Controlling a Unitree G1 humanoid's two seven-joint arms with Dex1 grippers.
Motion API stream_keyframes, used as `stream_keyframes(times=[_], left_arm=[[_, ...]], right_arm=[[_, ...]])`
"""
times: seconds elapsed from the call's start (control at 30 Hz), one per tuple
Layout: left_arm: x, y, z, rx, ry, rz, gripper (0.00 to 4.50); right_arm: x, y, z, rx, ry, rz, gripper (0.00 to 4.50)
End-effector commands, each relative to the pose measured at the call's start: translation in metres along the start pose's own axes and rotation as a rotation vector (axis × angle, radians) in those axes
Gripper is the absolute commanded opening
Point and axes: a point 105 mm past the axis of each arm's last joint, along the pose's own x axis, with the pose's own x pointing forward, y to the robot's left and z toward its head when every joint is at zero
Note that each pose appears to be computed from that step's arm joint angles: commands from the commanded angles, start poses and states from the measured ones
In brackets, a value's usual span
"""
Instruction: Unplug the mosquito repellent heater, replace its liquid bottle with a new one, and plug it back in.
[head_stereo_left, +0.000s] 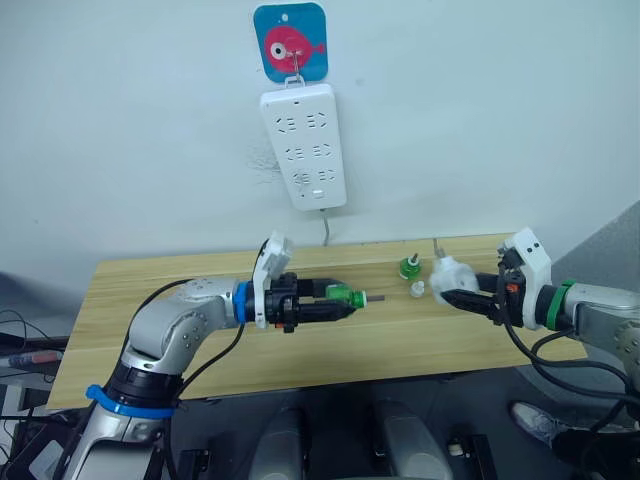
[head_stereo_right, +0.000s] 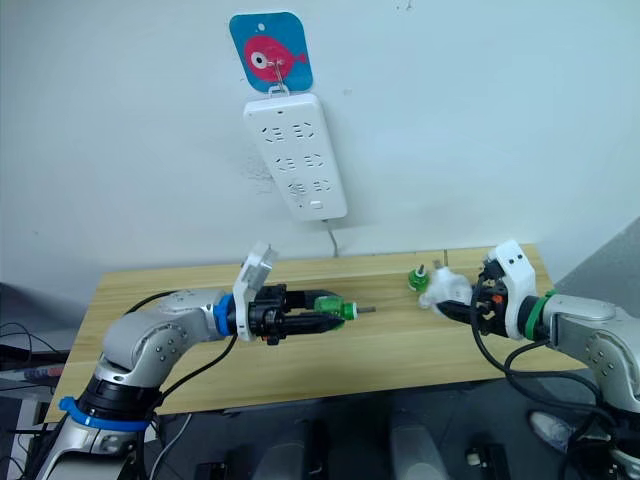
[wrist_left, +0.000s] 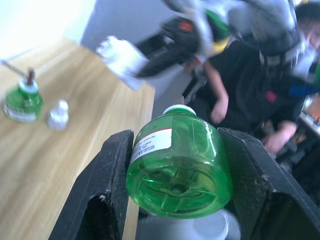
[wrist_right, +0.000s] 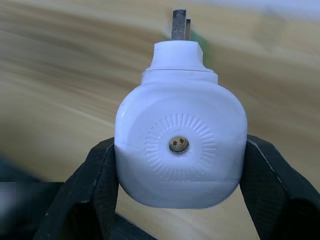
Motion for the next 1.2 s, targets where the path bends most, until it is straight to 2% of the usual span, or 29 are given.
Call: stream_keyframes(times=[0.03,0.17,0.23,0.67,1.2], left_arm=[[-0.008,-0.003,0.02,-0.032,-0.05,-0.025,2.35],[-0.012,-0.006,0.039,-0.059,-0.058,-0.065,2.35],[-0.013,-0.008,0.045,-0.063,-0.052,-0.08,2.35],[-0.012,-0.027,0.052,-0.067,0.004,-0.172,2.35],[-0.011,-0.029,0.055,-0.092,-0.021,-0.189,2.35]], right_arm=[[-0.012,0.037,0.039,-0.071,-0.267,0.165,2.96],[-0.01,0.063,0.043,0.068,-0.286,0.38,2.96],[-0.009,0.072,0.045,0.097,-0.292,0.442,2.96],[0.003,0.086,0.046,0.138,-0.281,0.489,2.96],[-0.002,0.091,0.039,0.172,-0.246,0.517,2.96]])
